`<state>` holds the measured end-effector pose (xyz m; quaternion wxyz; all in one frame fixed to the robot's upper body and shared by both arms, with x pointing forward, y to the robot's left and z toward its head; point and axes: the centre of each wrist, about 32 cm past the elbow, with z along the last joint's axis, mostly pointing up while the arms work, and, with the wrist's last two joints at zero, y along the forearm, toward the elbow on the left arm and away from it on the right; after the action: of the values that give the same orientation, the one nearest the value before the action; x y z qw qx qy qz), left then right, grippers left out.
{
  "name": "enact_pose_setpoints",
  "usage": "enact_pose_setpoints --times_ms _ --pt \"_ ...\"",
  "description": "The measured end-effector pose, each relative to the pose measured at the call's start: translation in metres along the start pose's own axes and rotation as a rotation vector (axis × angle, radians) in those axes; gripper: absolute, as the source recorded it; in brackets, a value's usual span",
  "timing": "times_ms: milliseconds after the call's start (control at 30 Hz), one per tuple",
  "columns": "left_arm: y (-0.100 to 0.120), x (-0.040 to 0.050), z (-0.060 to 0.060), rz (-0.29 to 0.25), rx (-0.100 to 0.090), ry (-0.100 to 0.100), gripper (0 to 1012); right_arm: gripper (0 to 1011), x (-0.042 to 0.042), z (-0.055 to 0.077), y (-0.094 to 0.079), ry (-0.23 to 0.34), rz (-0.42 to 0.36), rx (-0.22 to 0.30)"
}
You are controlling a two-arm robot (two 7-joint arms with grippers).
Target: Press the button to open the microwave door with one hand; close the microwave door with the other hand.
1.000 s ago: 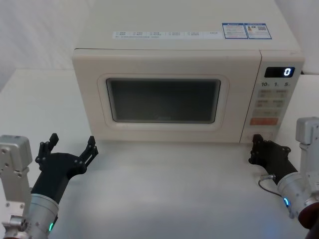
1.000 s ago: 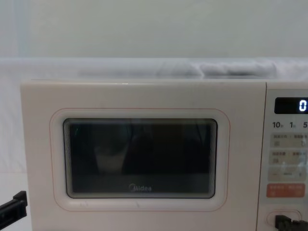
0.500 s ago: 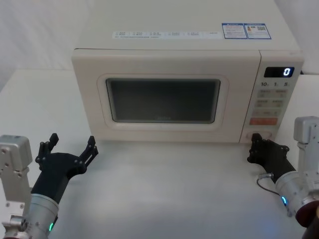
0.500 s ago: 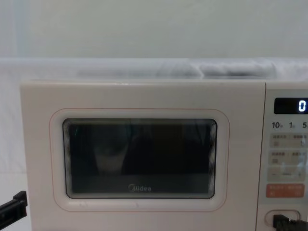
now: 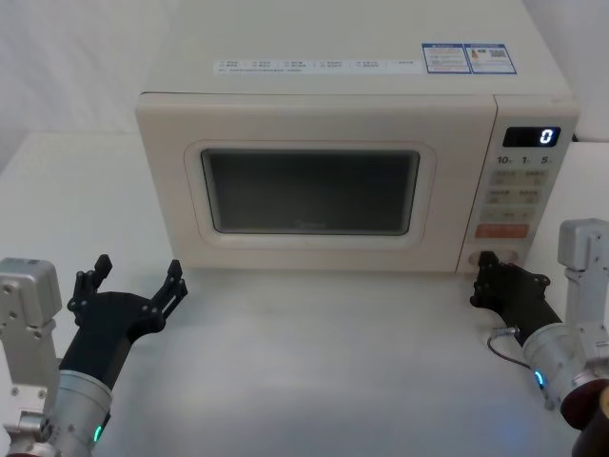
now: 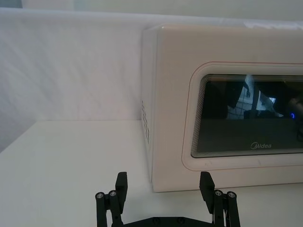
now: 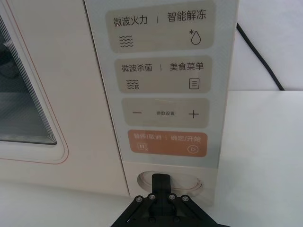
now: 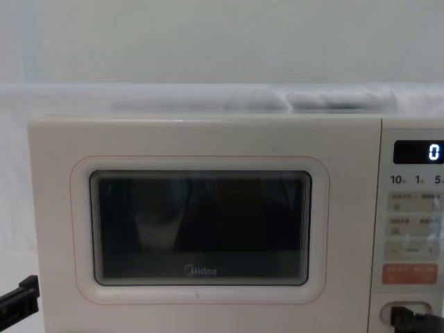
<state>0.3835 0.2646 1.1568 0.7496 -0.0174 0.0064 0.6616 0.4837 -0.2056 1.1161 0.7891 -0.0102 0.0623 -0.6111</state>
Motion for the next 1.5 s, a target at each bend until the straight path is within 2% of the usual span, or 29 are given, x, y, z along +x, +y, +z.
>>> enact_pose_setpoints --times_ms 1000,1500 --pt "0.0 0.0 0.0 0.0 0.0 0.0 1001 0 0.0008 0.001 0.01 0.003 -0.011 0.017" --pt "0.0 0.0 0.0 0.0 0.0 0.0 1001 0 0.0027 0.003 -0.001 -0.01 -0.018 0.013"
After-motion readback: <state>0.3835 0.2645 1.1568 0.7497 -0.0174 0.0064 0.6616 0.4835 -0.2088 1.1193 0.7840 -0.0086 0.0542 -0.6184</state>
